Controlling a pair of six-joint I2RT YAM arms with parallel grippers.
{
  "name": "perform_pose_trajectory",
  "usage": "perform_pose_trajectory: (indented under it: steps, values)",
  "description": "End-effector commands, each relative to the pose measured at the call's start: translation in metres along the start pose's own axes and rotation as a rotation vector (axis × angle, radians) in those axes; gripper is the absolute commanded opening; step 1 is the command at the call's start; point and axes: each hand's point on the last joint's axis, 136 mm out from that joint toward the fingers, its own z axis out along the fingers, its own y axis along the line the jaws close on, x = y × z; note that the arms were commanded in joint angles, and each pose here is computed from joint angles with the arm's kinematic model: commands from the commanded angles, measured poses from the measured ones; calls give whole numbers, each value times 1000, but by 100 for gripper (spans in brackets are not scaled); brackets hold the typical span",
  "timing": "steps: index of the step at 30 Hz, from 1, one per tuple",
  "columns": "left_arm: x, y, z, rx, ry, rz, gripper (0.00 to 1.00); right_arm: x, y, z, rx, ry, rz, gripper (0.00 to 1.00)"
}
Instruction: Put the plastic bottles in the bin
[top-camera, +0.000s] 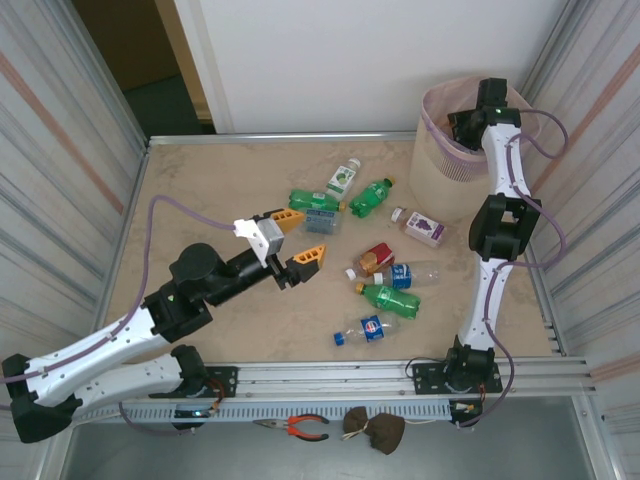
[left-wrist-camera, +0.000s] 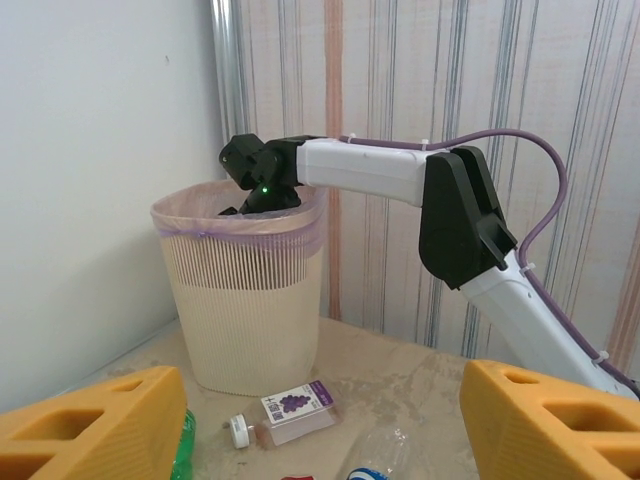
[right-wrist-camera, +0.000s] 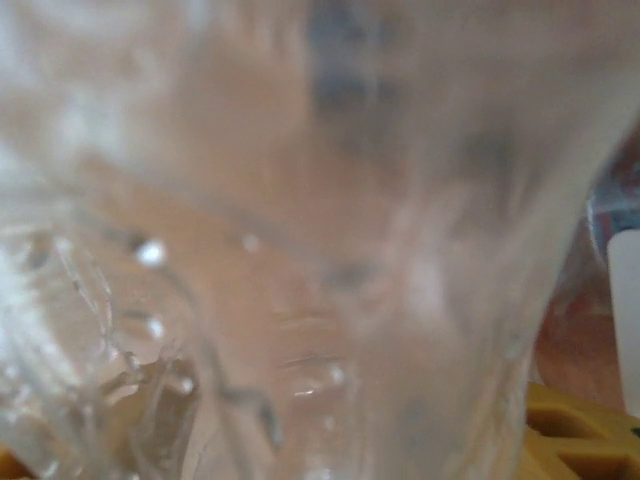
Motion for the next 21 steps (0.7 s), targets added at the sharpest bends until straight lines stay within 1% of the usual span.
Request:
perform_pose_trajectory:
  steps: [1, 6, 8, 9, 10, 11, 21]
  values:
    - [-2, 7, -7, -34, -19, -6, 73, 5, -33, 19, 116, 27, 55, 69]
    - [-3, 8, -10, -41, -26, -11, 73, 1, -15, -3, 63, 5, 42, 78]
    - [-2, 8, -11, -44, -26, -12, 73, -1, -8, -17, 41, -9, 31, 87]
    - [-2, 9, -12, -46, -25, -12, 73, -2, -4, -24, 29, -18, 24, 94]
    - [-2, 9, -12, -49, -28, -12, 73, -4, 0, -31, 16, -26, 18, 98]
    - [-2, 10, -13, -52, -27, -11, 73, -5, 3, -37, 6, -34, 13, 100]
    - [2, 13, -14, -68, -20, -10, 73, -5, 37, -105, -118, -80, -45, 100]
